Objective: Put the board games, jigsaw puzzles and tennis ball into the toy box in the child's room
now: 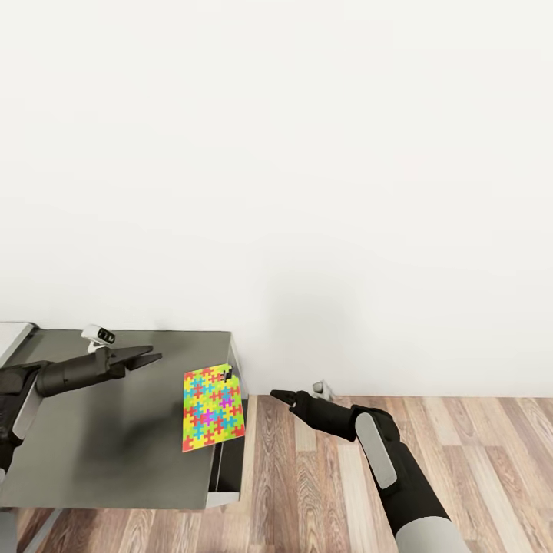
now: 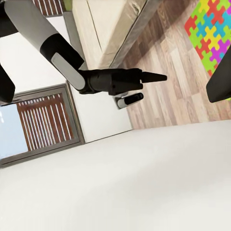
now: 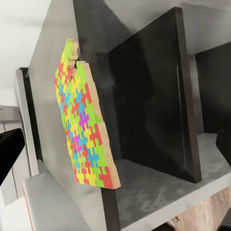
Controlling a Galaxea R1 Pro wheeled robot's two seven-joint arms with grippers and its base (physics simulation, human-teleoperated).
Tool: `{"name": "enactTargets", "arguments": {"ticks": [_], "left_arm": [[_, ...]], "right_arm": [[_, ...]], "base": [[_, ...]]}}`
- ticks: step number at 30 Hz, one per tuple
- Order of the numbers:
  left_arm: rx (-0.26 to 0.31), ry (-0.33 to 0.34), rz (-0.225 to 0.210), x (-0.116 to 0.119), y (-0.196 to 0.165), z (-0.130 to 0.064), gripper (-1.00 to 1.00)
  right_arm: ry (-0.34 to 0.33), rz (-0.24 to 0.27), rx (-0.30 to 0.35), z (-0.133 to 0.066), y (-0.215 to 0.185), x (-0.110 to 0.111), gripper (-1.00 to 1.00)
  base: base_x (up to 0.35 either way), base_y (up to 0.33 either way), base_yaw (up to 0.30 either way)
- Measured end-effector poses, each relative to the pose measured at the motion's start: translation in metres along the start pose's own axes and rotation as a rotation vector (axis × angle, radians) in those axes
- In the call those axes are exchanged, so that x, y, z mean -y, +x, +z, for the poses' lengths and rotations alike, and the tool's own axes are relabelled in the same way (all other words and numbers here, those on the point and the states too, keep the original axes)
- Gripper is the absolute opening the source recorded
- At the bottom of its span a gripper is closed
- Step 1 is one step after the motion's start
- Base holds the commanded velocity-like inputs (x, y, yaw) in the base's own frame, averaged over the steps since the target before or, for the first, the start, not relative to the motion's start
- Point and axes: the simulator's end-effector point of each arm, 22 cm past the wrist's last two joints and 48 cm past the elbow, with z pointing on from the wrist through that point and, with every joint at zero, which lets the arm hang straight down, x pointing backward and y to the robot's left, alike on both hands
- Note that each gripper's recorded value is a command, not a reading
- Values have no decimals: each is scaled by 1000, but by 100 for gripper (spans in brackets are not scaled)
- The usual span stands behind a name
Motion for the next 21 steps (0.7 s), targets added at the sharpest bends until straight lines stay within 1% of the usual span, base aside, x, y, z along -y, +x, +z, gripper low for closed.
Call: {"name": "enactTargets", "arguments": {"ticks": [9, 21], "left_arm": [[0, 0, 0, 0, 0, 0, 100], [1, 1, 4, 0, 0, 0, 100]], "right_arm": [[-10, 0, -10, 1, 3, -3, 100], [-20, -3, -10, 1, 1, -6, 100]], "base": [[0, 2, 0], [0, 116, 0]]}}
